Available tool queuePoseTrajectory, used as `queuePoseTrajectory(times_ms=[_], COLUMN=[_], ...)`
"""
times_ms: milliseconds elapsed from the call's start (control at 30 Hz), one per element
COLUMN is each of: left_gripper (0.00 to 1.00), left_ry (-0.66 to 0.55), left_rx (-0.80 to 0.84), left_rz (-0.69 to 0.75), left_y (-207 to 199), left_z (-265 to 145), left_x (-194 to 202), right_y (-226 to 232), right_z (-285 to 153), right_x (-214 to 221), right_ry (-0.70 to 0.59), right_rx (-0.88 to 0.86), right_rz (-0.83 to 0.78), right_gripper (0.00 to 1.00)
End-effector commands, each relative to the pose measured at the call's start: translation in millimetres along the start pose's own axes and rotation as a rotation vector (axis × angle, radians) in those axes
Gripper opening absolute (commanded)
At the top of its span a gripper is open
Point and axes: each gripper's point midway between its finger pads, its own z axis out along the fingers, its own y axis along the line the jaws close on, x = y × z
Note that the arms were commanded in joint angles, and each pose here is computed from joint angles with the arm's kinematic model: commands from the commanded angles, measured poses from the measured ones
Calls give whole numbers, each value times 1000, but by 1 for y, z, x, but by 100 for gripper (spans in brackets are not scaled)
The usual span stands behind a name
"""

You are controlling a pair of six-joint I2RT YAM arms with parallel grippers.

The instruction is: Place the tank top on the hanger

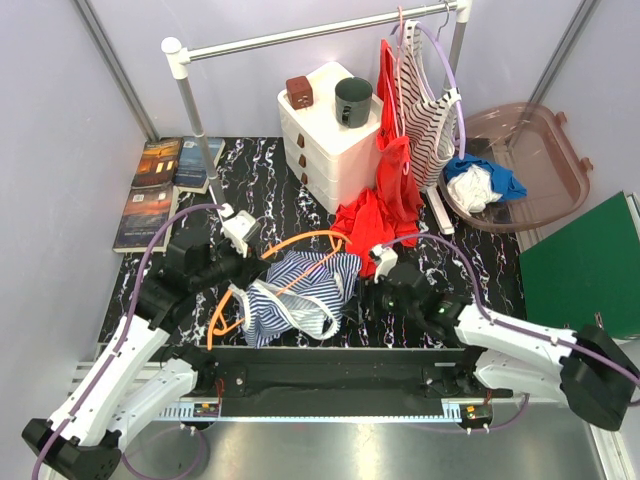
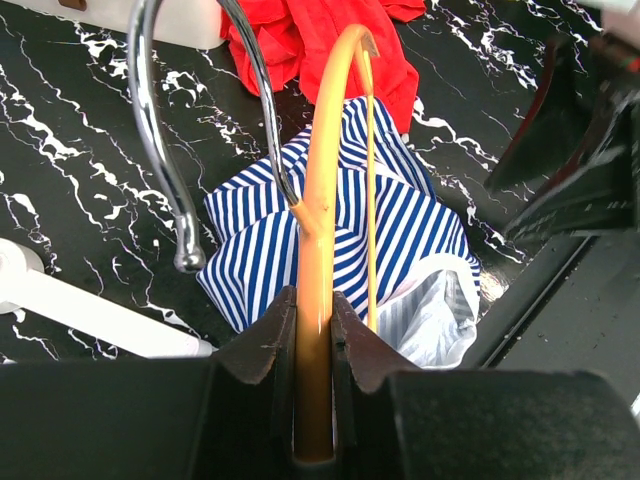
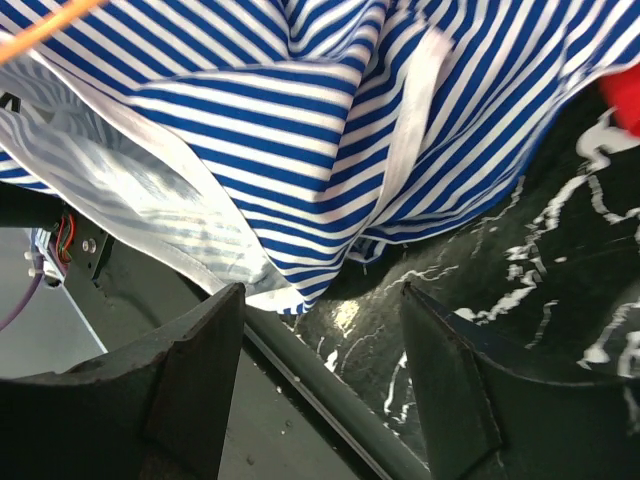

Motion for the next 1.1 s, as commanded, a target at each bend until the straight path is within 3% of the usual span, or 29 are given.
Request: queuePoseTrajectory(times_ms=[0,433,533,633,700,800,967,1067], left_gripper=[0,0,0,0,0,0,0,0], left_ry=[-75,-79,-83,-85,-88,-93,-141,-197], left_rx=[-20,-26,-29,-21,-18,-14,-5,63], left_rz=[13,10,11,12,13,16,33,65], left_y=[3,4,5,3,2,1,-3,-17], left_z=[-2,-3,-4,-4,-5,-6,-13,-21], left_x=[-19,-19,-20,-20,-20,-21,-29,-38], right_y=[19,20,20,20,22,23,1,-30], right_z=[16,47,53,56,55,49,29,21], right_x=[-12,26,32,32,28,19,-1,-23], right_ry=[-97,19,44,46,37,16,-20,-44], right_rx=[-48,-41,-49,-48,-51,-35,77,103], right_rz=[50,35,38,26,13,3,-30,37], right_gripper=[70,70,64,48,25,1,0,0])
